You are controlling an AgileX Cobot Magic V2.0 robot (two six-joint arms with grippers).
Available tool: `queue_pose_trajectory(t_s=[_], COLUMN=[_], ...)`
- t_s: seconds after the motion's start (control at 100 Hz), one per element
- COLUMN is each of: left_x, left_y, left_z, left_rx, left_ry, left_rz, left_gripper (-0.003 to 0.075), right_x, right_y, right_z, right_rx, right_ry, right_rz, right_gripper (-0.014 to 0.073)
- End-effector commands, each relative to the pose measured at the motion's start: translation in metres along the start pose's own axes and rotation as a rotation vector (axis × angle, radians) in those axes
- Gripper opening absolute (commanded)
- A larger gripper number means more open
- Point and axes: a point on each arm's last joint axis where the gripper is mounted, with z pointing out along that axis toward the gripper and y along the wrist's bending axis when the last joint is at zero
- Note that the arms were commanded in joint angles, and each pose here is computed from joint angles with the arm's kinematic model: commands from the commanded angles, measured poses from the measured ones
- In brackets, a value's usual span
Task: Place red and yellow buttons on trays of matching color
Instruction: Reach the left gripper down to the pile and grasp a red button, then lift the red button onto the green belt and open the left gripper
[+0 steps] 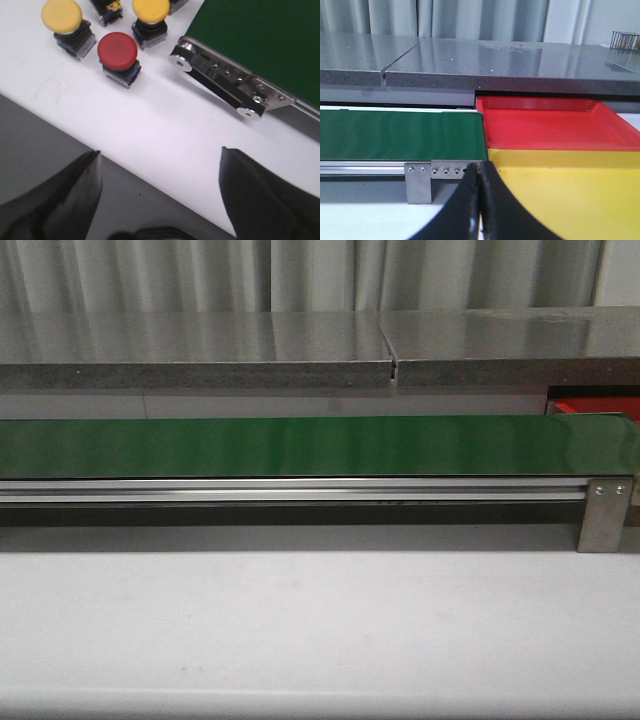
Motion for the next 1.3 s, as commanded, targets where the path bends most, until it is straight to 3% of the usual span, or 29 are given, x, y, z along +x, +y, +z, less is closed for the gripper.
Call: queue_pose_trajectory(t_s=[0.0,0.38,0.76,1.29], left_x=[-0.012,-0.038,-0.070,-0.089], left_y=[0.004,0.020,0.023,0.028], left_z=[-0.005,0.038,0.082,0.135], left_rx=[0.007,-0.025,-0.026,-0.024], left_ry=[-0.040,0.090,0.130,0.176], left_rz=[-0.053,-0.121,-0.134,-0.159], left_gripper=[0.0492,0.0493,0.0492,0.0492], right_x=[-0.015,-0.015,-0.015,-0.015], right_y=[0.000,0.000,0.000,0.000], right_z=[-0.002,-0.002,-0.002,-0.002], right_rx=[0.000,0.000,0.000,0.000], right_ry=[-0.109,-0.109,-0.109,-0.109], right_rz=[-0.015,-0.015,-0.015,-0.015], right_gripper=[-0.0074,-0.0074,-0.0074,-0.0074])
